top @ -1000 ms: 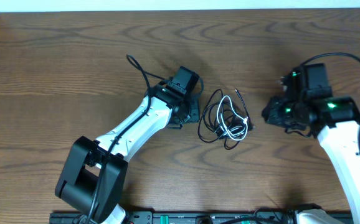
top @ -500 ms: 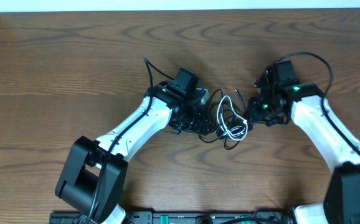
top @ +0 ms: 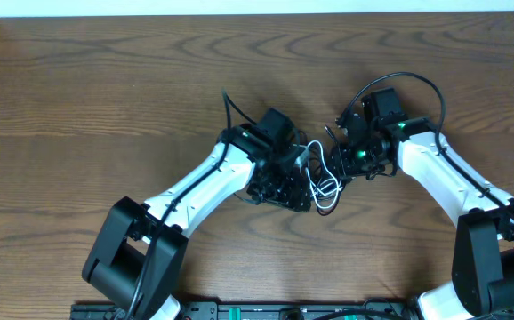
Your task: Untangle cables
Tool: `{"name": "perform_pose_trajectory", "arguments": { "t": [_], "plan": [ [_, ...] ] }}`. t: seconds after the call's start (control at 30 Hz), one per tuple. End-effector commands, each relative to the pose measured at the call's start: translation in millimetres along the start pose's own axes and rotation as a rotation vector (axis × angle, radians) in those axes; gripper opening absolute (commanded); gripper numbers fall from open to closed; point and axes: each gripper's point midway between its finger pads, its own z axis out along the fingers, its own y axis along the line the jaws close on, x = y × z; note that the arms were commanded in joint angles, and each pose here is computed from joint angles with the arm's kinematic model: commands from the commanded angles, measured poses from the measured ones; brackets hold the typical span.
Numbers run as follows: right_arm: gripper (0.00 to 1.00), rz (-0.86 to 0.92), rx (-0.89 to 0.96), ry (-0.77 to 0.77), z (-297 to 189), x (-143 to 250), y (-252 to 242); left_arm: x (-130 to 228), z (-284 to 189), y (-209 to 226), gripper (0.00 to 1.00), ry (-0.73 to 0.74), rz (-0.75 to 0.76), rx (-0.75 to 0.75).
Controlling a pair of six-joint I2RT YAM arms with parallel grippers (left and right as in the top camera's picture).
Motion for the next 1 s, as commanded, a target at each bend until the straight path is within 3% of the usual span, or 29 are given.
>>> {"name": "perform_pose_trajectory", "arguments": {
  "t": [0.0, 0.37, 0.67, 0.97],
  "plan": [
    [0.44, -0.035, 0.040, -0.004, 3, -1, -5, 4, 2, -10, 0.69, 0.018, 0.040, 0.020],
    [0.50, -0.089, 0.077, -0.051, 4, -12, -8, 2, 5, -3, 0.75, 0.003, 0.064, -0.058],
    [0.67, -0.137, 0.069, -0.085, 5, -21, 0, -8, 5, 1, 0.76, -0.039, 0.084, -0.088],
    [0.72, -0.152, 0.066, -0.078, 7, -19, 4, -9, 5, 1, 0.76, -0.041, 0.083, -0.088]
  ]
}}
